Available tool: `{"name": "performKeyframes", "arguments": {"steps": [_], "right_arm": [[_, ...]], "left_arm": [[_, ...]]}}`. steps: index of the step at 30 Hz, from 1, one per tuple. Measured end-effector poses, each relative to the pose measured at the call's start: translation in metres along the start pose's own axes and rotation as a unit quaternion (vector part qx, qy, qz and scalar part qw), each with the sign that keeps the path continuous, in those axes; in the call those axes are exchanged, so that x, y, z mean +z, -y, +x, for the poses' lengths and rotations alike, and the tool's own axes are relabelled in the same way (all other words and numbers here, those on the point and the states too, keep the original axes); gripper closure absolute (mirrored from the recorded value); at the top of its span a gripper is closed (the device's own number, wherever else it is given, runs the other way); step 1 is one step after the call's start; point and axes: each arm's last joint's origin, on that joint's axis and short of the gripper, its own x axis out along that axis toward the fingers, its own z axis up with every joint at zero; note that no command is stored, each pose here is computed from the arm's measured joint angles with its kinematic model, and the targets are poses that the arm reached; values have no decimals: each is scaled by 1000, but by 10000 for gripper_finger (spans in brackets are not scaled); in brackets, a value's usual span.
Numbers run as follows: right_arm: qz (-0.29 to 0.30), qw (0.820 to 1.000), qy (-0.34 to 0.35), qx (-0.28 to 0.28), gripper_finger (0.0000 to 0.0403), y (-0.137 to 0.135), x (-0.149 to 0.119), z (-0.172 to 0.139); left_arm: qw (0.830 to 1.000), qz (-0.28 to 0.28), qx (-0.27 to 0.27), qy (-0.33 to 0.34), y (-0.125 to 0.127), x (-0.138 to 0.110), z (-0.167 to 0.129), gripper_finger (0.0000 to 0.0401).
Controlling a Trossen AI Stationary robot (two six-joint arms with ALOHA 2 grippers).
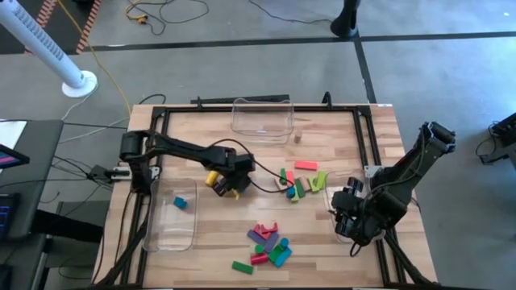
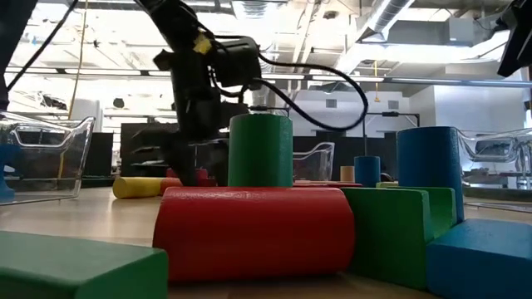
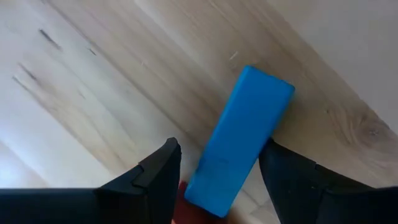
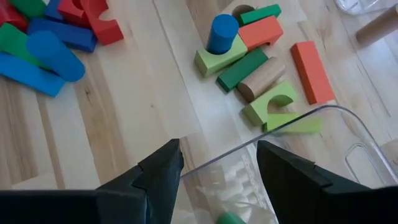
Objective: Sort blocks by size
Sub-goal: Put the light blue rectangular block into the top transparent bin
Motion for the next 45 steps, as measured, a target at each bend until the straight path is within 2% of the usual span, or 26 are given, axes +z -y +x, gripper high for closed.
{"name": "performKeyframes", "arguments": {"steps": [4,11,18,23,29,36,40,45], "right_arm": [[0,1000,1,-1,163,0,0,0],[-5,1000,12,10,163,-3,2,0],[-22,999,33,7,163,-4,4,0],[-46,997,59,6,163,-6,7,0],[-94,987,131,18,163,-15,20,0],[-168,962,212,26,163,-22,53,6],[-232,933,274,9,163,-28,77,12],[-308,890,336,-8,163,-38,104,26]], "left_arm": [[999,-22,-41,-18,-5,0,6,216],[997,-24,-65,-22,-6,1,5,301],[997,-38,-67,2,-6,1,-6,304],[996,-49,-52,57,-7,4,-36,303],[982,-58,-29,179,-8,7,-89,303],[940,-67,-44,332,-5,4,-143,303],[924,-66,-71,371,-2,3,-153,303],[915,-64,-93,388,-1,3,-154,302]]}}
